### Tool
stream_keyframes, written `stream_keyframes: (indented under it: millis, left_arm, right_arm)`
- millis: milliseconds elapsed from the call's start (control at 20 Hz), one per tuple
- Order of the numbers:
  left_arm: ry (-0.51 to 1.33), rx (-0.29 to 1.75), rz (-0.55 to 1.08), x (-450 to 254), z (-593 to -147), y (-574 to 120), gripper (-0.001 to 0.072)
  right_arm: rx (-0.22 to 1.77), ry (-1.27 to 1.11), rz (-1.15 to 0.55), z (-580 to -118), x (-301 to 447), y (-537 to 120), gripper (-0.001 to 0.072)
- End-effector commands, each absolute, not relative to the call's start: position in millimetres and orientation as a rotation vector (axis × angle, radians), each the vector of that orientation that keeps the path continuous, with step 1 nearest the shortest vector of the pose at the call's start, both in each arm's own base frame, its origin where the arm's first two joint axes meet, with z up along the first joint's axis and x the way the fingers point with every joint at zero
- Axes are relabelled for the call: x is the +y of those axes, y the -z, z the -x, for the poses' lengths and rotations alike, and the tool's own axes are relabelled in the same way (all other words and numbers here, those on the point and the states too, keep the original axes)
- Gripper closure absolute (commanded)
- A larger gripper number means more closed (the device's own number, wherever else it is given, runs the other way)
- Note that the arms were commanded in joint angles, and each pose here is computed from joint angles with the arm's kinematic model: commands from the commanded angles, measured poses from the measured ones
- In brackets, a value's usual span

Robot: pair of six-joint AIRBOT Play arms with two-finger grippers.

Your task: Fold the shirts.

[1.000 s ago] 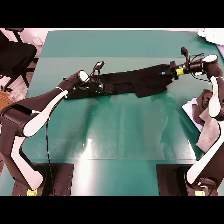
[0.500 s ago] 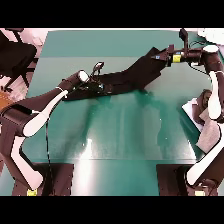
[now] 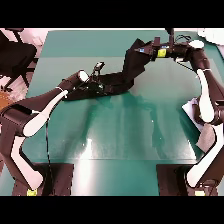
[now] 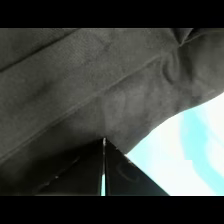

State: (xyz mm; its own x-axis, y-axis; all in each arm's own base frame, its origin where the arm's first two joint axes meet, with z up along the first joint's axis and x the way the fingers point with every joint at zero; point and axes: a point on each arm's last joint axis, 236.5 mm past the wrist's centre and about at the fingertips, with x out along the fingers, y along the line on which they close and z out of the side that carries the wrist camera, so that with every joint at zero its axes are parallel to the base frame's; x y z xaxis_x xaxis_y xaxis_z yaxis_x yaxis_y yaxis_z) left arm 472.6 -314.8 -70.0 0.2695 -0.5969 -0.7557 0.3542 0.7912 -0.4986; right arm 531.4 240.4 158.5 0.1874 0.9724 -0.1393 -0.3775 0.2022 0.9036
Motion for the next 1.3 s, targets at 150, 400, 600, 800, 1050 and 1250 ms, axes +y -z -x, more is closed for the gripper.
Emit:
stream_keyframes:
  millis: [150,400,600,800,1050,1250]
  left_arm:
    - [0.652,1.131,0.246,-315,-472,70,0.0684]
    - [0.652,1.132,0.243,-315,-471,70,0.0684]
    - [0.656,1.136,0.257,-317,-470,69,0.0684]
    - [0.734,1.109,0.295,-339,-464,57,0.0684]
    - [0.778,1.111,0.293,-366,-447,54,0.0684]
    - [0.818,1.099,0.3,-393,-432,49,0.0684]
  right_arm:
    - [0.842,-1.242,-0.915,-516,293,-184,0.0691]
    - [0.841,-1.313,-0.94,-499,324,-197,0.069]
    - [0.806,-1.375,-0.984,-489,341,-214,0.0691]
    - [0.779,-1.382,-0.991,-492,337,-220,0.0691]
    - [0.755,-1.408,-0.96,-484,323,-237,0.0691]
    - [0.75,-1.43,-0.942,-479,308,-245,0.0691]
